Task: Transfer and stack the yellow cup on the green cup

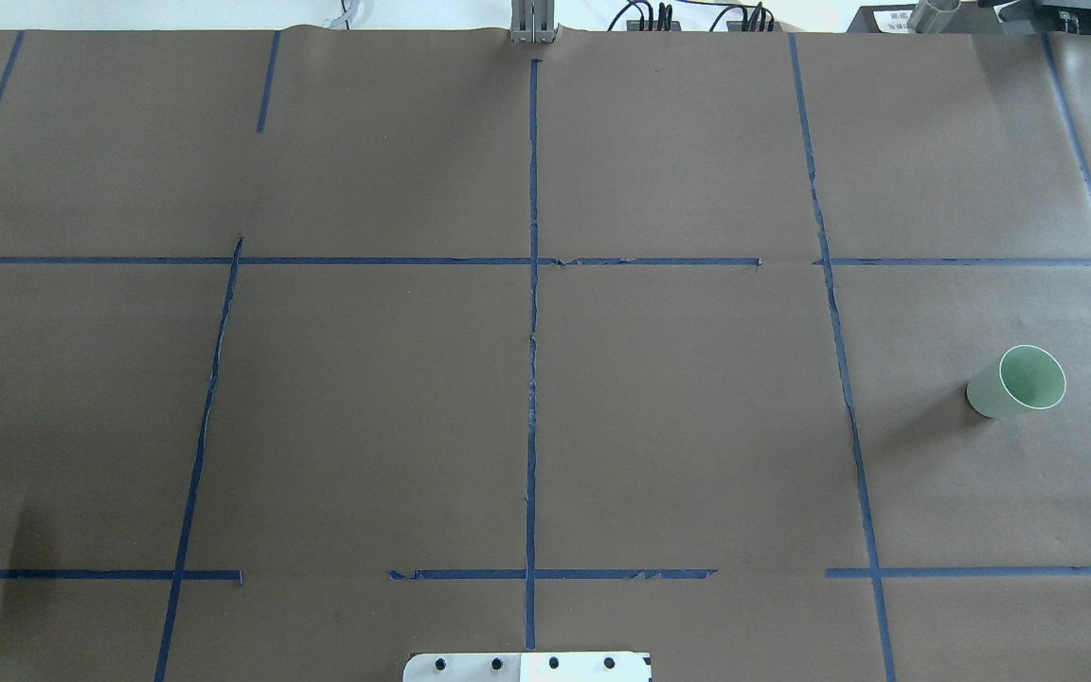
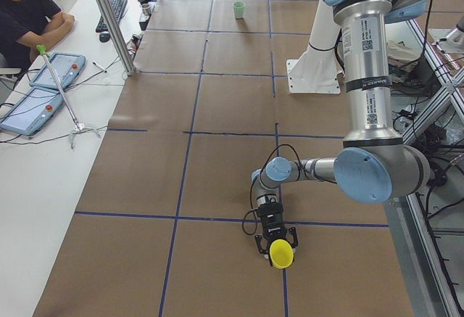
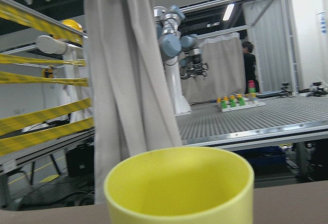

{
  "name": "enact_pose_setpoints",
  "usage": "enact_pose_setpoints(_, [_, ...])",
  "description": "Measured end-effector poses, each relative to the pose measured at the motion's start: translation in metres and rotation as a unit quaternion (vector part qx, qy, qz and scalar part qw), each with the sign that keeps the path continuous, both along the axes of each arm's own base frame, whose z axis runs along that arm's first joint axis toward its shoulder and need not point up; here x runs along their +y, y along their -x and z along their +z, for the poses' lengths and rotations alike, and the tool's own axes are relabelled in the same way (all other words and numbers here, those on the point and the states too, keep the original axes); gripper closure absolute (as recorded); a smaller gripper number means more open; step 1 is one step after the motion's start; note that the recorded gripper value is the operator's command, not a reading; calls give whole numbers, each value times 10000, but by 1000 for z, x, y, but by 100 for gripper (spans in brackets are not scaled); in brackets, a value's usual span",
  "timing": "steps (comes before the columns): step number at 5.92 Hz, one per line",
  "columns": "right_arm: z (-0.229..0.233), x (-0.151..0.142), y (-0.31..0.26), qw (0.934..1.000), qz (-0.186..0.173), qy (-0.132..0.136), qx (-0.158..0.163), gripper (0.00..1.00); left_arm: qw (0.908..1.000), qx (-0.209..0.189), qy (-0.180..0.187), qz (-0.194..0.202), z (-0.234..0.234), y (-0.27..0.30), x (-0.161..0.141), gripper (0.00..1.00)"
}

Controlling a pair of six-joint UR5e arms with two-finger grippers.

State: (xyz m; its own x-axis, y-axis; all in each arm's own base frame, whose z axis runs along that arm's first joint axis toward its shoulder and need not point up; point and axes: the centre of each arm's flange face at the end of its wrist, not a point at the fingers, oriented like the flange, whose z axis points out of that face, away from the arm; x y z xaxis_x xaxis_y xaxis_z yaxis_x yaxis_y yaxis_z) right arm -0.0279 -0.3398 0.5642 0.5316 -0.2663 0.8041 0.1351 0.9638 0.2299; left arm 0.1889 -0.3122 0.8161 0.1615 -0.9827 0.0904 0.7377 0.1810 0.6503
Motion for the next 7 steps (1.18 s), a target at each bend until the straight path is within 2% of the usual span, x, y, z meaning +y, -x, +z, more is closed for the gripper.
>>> enact_pose_setpoints(1, [-1, -1, 0, 10000, -2, -7, -3, 0, 9975, 209, -504, 440, -10, 2, -30, 100])
enact_pose_setpoints(2, [-1, -2, 1, 10000, -3, -15, -5, 0, 9929, 357, -791, 818, -23, 1, -53, 100])
enact_pose_setpoints(3, [-3, -4, 2, 10000, -8, -35, -12, 0, 9855, 514, -1037, 1240, -41, -9, -77, 97])
enact_pose_setpoints(4, [-4, -6, 2, 10000, -11, -57, -21, 0, 9739, 771, -1232, 1745, -72, -27, -110, 95])
enact_pose_setpoints(5, [-5, -7, 2, 10000, -13, -63, -24, 0, 9550, 1027, -1470, 2363, -116, -47, -150, 94])
enact_pose_setpoints(6, [-4, -7, 3, 10000, -24, -57, -23, 0, 9299, 1175, -1781, 2995, -173, -69, -193, 94])
enact_pose_setpoints(7, [-4, -7, 4, 10000, -42, -45, -40, 0, 9095, 1306, -2138, 3317, -233, -93, -231, 94])
